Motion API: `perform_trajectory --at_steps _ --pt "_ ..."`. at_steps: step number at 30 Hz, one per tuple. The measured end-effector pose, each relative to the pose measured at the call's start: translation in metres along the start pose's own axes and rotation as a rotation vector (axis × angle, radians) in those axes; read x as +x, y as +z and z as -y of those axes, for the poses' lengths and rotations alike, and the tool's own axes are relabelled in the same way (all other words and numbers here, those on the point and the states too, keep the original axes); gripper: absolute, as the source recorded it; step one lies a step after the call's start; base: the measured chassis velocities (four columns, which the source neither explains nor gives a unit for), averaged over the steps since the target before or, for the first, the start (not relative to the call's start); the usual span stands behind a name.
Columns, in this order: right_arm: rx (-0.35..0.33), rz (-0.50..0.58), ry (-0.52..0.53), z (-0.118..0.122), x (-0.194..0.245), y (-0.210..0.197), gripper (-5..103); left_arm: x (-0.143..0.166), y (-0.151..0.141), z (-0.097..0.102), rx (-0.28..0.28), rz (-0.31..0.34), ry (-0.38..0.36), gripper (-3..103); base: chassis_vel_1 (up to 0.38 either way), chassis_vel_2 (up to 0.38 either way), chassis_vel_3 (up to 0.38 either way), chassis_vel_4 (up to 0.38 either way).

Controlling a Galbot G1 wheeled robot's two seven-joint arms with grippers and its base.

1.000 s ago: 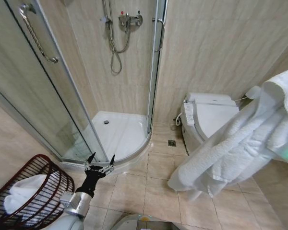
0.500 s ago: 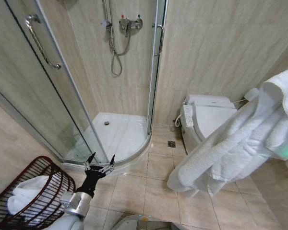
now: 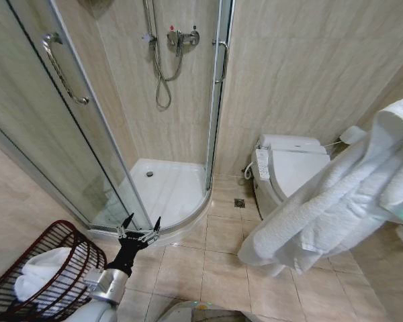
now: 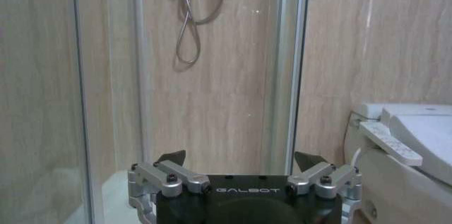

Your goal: Discard the used towel into the hamper.

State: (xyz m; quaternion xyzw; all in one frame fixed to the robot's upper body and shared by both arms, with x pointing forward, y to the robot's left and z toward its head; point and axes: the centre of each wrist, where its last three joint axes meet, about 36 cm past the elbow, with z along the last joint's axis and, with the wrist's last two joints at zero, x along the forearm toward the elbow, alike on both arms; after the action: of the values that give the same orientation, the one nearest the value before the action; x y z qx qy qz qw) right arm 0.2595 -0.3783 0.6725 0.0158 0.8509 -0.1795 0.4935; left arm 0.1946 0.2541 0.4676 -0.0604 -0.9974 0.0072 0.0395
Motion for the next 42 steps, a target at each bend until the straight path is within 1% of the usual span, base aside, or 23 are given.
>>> perform_trajectory --at_steps 7,8,9,10,12,17,27,31,35,42 --pt "-0.021 0.019 -0.016 -0.0002 -0.0006 -0.0024 5 0.0 0.0 0.0 0.0 0.0 0.0 100 0.0 0.0 0.0 0.0" --pt "-0.042 0.02 -0.015 -0.0017 -0.0011 -0.0035 5 0.0 0.0 0.0 0.0 0.0 0.0 100 0.0 0.0 0.0 0.0" --pt "-0.042 0.02 -0.015 -0.0017 -0.0011 -0.0035 5 0.0 0.0 0.0 0.0 0.0 0.0 100 0.0 0.0 0.0 0.0" --pt "-0.065 0.015 -0.01 -0.0031 -0.0013 -0.0042 5 0.0 0.0 0.0 0.0 0.0 0.0 100 0.0 0.0 0.0 0.0" --pt "-0.084 0.007 -0.005 -0.0038 -0.0014 -0.0043 5 0.0 0.0 0.0 0.0 0.0 0.0 100 0.0 0.0 0.0 0.0" --pt "-0.091 0.0 0.0 -0.0043 -0.0004 -0.0041 5 0.0 0.0 0.0 0.0 0.0 0.0 100 0.0 0.0 0.0 0.0" --pt "-0.087 0.01 -0.009 -0.0031 -0.0039 -0.0057 5 0.0 0.0 0.0 0.0 0.0 0.0 100 0.0 0.0 0.0 0.0" --pt "-0.08 0.015 0.003 -0.0024 -0.0049 -0.0063 5 0.0 0.0 0.0 0.0 0.0 0.0 100 0.0 0.0 0.0 0.0" --pt "-0.055 0.033 -0.003 0.0002 -0.008 -0.0084 5 0.0 0.0 0.0 0.0 0.0 0.0 100 0.0 0.0 0.0 0.0" --pt "-0.041 0.037 0.001 0.001 -0.0089 -0.009 5 0.0 0.0 0.0 0.0 0.0 0.0 100 0.0 0.0 0.0 0.0"
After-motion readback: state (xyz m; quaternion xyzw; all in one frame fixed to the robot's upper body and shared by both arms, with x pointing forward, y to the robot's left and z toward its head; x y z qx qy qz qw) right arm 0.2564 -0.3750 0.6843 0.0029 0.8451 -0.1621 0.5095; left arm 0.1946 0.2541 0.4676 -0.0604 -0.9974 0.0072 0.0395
